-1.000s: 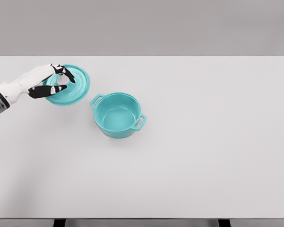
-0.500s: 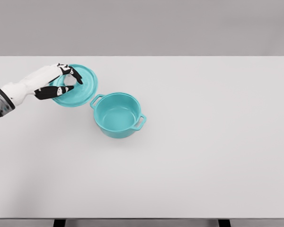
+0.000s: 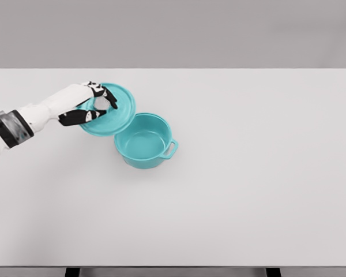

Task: Cover the pot with left arm

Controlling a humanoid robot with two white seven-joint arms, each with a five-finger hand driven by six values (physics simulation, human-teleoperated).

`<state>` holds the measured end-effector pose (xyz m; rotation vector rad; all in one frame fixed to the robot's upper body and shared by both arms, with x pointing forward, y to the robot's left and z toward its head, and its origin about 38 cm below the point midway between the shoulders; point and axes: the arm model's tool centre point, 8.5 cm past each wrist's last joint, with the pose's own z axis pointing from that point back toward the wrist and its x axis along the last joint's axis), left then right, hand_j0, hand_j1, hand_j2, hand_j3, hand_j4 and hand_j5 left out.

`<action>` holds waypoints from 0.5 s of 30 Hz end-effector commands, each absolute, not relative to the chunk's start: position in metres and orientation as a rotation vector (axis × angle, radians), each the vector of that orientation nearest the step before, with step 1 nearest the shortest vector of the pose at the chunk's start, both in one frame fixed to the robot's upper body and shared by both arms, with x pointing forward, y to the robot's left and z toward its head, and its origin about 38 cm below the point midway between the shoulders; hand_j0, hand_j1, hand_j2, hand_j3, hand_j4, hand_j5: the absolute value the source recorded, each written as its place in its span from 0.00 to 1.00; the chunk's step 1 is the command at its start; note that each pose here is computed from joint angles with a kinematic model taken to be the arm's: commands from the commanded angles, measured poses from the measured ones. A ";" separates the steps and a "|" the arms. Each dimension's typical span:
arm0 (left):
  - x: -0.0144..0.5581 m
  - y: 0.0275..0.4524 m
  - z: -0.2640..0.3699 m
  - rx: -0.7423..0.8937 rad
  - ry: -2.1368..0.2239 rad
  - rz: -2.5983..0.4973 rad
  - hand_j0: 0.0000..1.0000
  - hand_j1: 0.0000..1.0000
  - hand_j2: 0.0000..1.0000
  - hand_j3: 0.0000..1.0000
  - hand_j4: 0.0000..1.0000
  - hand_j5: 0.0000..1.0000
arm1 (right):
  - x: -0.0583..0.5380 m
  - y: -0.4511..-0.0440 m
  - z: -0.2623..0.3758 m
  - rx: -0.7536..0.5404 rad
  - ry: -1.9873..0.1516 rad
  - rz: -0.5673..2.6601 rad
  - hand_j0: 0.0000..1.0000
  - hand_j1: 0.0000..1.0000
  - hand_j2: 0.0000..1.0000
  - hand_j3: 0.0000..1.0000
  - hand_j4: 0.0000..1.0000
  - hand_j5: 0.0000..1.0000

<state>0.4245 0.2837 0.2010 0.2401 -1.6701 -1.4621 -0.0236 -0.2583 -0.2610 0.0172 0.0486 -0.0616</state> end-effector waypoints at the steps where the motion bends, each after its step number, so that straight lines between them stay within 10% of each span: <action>1: 0.424 0.279 0.200 0.223 -1.675 -1.466 0.49 0.49 0.49 0.49 0.49 0.49 | -0.023 -0.258 -0.261 0.017 0.048 -0.061 1.00 1.00 1.00 1.00 1.00 1.00; 15: 0.421 0.252 0.191 0.162 -1.692 -1.486 0.49 0.49 0.49 0.49 0.49 0.49 | -0.024 -0.258 -0.261 0.018 0.049 -0.062 1.00 1.00 1.00 1.00 1.00 1.00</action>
